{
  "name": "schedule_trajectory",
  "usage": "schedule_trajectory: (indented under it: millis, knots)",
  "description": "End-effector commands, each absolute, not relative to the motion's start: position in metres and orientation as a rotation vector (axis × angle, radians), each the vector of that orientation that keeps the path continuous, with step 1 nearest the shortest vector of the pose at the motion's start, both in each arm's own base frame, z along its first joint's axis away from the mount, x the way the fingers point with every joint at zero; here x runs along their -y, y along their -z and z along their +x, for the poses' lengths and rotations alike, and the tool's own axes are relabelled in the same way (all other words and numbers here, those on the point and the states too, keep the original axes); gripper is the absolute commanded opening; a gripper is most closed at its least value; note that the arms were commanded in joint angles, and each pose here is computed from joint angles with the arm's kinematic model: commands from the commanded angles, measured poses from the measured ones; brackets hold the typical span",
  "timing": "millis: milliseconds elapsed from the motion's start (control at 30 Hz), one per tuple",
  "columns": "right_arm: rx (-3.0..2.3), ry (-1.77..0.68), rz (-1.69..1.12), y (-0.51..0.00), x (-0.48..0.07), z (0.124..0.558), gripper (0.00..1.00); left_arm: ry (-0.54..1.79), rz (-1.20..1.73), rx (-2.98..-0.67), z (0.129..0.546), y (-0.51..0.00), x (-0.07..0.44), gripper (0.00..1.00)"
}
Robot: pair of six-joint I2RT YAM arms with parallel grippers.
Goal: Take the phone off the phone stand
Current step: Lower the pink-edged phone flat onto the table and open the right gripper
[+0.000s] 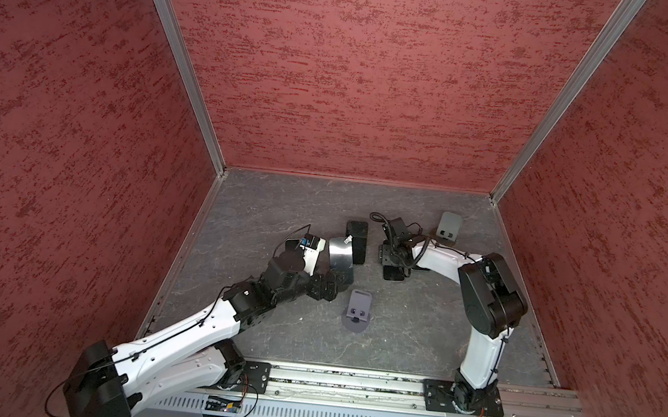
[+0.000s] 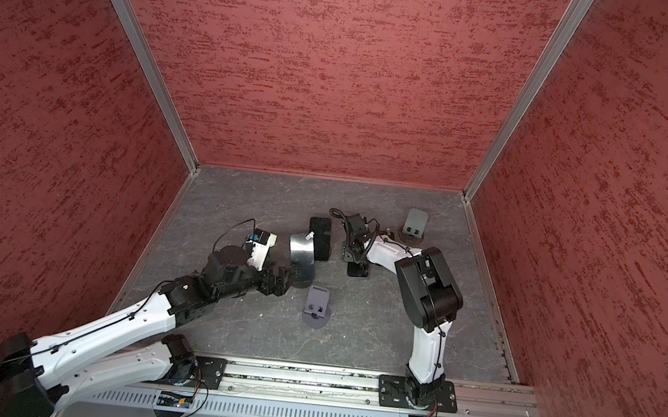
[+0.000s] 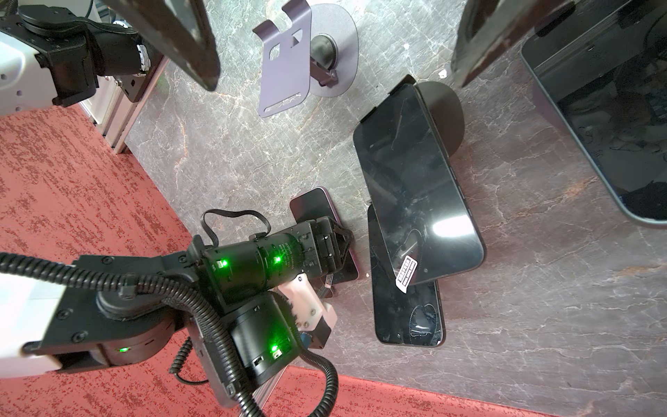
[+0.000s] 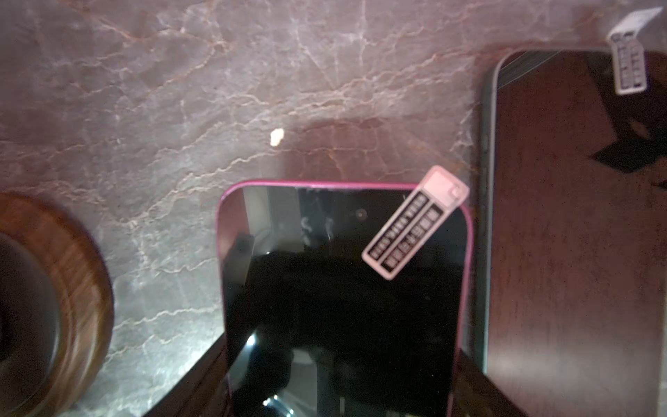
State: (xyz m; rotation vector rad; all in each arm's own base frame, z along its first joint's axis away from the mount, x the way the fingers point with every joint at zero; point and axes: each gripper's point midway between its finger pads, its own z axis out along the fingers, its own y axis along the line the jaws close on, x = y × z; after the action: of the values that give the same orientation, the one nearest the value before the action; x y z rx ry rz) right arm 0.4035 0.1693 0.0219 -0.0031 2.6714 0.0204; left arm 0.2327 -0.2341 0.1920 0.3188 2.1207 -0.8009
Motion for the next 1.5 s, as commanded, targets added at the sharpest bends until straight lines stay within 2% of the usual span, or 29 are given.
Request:
schedule_trajectory:
  millis: [0, 500, 1467]
  knots:
    - [-2.635, -0.008, 0.036, -0.025, -0.167, 0.420, 0.64, 0.824, 0.315, -2.079, 0.235, -0.207, 0.236, 1.00]
    - [-2.649, 0.046, 0.056, -0.012, -0.158, 0.431, 0.67, 0.806, 0.311, -2.085, 0.235, -0.205, 0.233, 0.99]
    - [-2.718, 0.141, -0.022, 0.018, -0.145, 0.411, 0.79, 0.806, 0.318, -2.079, 0.235, -0.207, 0.234, 0.99]
